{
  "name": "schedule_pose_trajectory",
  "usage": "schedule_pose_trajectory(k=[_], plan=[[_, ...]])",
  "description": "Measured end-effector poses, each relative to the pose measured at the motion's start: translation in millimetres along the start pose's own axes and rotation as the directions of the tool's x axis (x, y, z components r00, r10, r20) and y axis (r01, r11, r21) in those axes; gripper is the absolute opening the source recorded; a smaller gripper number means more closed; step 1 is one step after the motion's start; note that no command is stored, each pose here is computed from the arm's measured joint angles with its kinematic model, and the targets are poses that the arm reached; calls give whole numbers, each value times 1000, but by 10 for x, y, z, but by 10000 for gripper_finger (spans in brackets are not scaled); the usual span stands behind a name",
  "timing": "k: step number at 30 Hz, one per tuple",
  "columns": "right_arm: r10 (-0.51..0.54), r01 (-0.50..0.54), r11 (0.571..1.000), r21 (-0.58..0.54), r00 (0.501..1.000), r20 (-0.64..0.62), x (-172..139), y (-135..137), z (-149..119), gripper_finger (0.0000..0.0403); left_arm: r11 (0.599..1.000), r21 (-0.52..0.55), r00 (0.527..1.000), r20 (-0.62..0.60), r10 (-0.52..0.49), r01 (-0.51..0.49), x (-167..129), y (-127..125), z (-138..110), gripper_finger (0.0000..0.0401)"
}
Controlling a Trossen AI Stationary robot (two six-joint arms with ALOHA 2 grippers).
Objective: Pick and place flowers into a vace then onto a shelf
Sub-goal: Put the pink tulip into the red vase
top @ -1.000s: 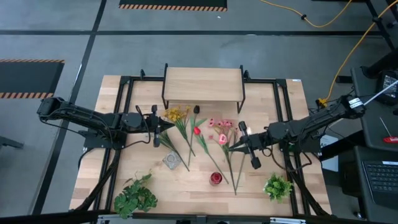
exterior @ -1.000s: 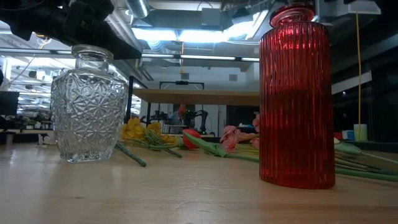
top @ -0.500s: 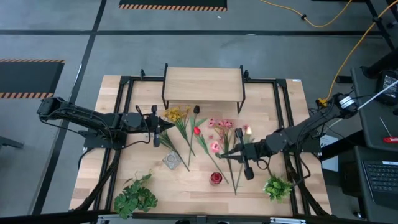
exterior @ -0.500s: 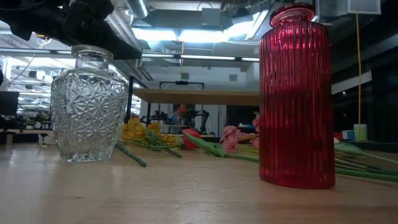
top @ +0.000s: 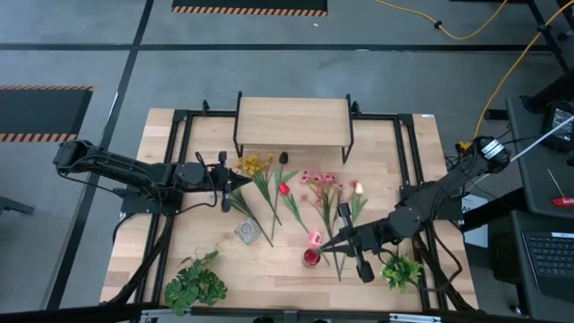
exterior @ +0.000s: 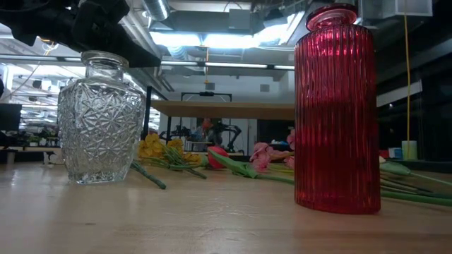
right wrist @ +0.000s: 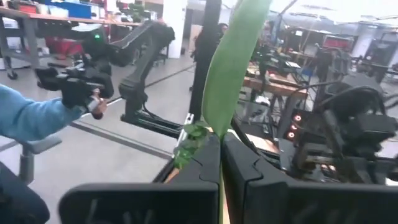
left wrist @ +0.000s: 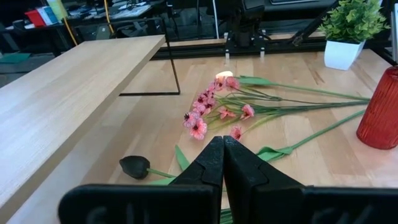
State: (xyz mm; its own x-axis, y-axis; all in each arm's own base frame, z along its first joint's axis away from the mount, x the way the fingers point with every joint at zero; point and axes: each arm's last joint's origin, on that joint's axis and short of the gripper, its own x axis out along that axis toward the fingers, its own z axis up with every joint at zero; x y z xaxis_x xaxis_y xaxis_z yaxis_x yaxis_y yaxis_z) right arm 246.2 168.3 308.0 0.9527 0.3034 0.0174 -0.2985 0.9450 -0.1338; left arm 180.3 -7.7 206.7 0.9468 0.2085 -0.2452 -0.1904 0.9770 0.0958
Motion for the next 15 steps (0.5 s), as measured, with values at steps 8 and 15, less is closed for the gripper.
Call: schedule_pose_trajectory(k=[8, 15], plan=[[9, -9, 1000, 4, 1000, 16, 121, 102, -112, 0, 1000, 0, 1000, 0, -1, 1, 0, 0, 1, 4], [6, -6, 1000, -6, 999, 39, 179, 130, -157, 0, 1000, 0, 1000, 0, -2, 2, 0, -1, 1, 4]])
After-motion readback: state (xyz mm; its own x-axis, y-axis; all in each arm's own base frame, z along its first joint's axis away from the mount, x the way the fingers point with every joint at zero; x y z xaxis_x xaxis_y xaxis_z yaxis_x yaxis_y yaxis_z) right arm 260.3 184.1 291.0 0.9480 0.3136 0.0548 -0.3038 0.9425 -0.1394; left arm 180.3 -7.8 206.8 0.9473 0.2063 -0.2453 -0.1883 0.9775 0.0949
